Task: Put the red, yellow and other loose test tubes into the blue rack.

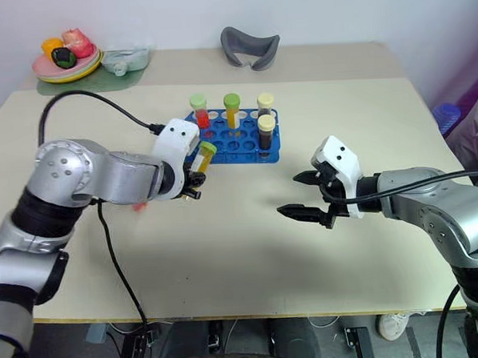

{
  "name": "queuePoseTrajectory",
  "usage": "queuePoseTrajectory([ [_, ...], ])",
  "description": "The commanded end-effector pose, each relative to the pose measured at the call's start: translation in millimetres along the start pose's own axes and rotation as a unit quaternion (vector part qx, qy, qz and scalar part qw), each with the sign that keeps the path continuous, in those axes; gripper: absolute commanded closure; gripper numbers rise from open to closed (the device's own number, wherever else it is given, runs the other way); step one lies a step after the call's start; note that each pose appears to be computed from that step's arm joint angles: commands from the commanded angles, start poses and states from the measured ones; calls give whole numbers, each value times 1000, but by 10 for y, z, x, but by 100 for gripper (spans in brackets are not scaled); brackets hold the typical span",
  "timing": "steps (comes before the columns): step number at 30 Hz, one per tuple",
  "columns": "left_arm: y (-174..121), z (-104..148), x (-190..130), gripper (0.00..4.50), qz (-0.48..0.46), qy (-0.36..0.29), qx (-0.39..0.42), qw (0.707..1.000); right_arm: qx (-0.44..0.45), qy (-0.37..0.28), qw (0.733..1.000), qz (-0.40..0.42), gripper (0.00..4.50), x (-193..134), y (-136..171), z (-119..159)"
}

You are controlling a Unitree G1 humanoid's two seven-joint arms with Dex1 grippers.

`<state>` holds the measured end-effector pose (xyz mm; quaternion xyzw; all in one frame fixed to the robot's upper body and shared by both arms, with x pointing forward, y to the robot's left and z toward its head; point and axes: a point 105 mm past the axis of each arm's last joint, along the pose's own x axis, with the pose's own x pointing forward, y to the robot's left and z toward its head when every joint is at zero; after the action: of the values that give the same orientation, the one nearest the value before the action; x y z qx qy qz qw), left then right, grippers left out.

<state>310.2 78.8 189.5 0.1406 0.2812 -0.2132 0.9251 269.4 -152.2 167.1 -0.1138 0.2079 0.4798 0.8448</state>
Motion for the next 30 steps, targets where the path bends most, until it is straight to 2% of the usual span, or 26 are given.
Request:
queuePoseTrajectory([
  [1, 121, 452, -201, 361, 22, -198, 0, 980, -16, -17, 1000, -1, 0, -4, 15, 82],
  [3, 282, 605, -238, 361, 61, -288, 0, 956, -13, -21, 1000, -2, 0, 16, 27, 72],
  [5, 344, 664, -223, 361, 78, -340, 19, 937, -10, -25, 1000, -3, 0, 38, 38, 69],
  [10, 245, 798, -119, 361, 67, -448, 43, 891, -1, -39, 999, -9, 0, 81, 58, 94],
  [13, 178, 811, 40, 361, 60, -474, 21, 878, 3, -48, 999, -15, 0, 102, 62, 118],
  [18, -45, 726, 197, 361, 12, -502, 61, 863, 12, -55, 998, -28, 0, 106, 52, 129],
  [24, -90, 687, 313, 361, -9, -502, 49, 864, 24, -60, 997, -50, 0, 86, 36, 109],
  [30, -16, 589, 381, 361, -5, -491, 38, 871, 33, -62, 996, -63, 0, 71, 37, 73],
])
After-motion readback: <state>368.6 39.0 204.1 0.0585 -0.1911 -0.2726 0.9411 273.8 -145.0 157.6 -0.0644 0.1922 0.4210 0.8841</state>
